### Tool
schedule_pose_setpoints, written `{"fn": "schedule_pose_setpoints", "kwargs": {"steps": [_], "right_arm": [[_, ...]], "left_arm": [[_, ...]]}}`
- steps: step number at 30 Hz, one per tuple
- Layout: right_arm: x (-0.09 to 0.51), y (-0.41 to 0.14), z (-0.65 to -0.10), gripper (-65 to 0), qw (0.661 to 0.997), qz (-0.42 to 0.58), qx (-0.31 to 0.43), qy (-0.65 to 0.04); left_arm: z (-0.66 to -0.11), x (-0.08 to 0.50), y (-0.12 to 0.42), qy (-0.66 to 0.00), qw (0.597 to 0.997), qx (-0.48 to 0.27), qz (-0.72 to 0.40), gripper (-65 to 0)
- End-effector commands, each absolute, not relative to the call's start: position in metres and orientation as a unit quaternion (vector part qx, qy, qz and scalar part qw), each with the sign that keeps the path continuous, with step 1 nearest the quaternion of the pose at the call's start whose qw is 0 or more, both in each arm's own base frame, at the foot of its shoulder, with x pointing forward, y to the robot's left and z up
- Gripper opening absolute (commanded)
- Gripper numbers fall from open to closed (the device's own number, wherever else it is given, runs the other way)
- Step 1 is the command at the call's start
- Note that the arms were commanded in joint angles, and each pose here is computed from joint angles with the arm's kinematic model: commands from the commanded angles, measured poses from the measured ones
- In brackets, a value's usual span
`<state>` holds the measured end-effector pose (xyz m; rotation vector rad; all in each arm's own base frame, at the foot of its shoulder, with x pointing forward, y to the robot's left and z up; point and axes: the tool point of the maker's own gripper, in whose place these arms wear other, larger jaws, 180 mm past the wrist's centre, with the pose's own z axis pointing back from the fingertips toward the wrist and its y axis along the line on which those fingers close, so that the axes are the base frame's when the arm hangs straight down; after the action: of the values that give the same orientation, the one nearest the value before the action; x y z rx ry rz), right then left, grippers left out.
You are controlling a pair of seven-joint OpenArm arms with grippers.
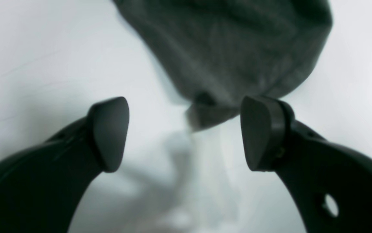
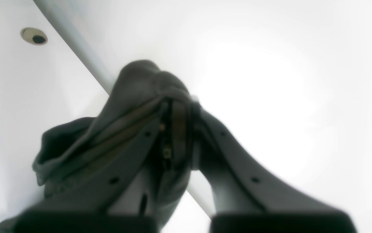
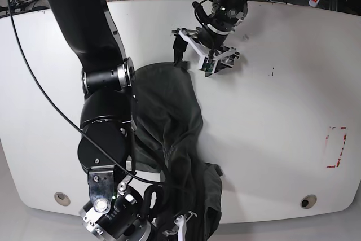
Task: Fold the T-shirt properly
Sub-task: 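Lower the left gripper and grasp the shirt edge beside the right gripper, then lift and stretch the shirt between both grippers, then lay it flat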
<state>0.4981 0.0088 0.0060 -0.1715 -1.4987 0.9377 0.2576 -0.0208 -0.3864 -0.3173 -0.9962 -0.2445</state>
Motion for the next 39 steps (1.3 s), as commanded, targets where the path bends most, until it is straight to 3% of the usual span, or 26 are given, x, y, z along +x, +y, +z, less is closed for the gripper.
{"fn": "schedule_pose_setpoints", "kwargs": {"steps": [1,20,29,33,39], "right_arm": [[0.494,0.012,0.033,-65.0,0.605,0.404,-0.076,-0.682],[0.494,0.011,0.032,-65.0,0.606,0.404,-0.075,-0.681],[0.494,0.011,0.032,-65.0,0.606,0.403,-0.075,-0.681],[0.496,0.007,0.024,-65.0,0.613,0.402,-0.076,-0.676],[0.5,-0.01,0.02,-65.0,0.62,0.398,-0.094,-0.67]], "left_arm": [[-0.384,0.266,-0.029,-0.482,0.854,-0.168,-0.106,-14.4],[-0.415,0.278,-0.062,-0.433,0.867,-0.221,-0.112,-16.5],[-0.431,0.277,-0.06,-0.416,0.877,-0.214,-0.112,-56.9],[-0.432,0.278,-0.056,-0.416,0.878,-0.21,-0.113,-64.9],[-0.417,0.301,-0.008,-0.451,0.872,-0.173,-0.078,-65.0]]}}
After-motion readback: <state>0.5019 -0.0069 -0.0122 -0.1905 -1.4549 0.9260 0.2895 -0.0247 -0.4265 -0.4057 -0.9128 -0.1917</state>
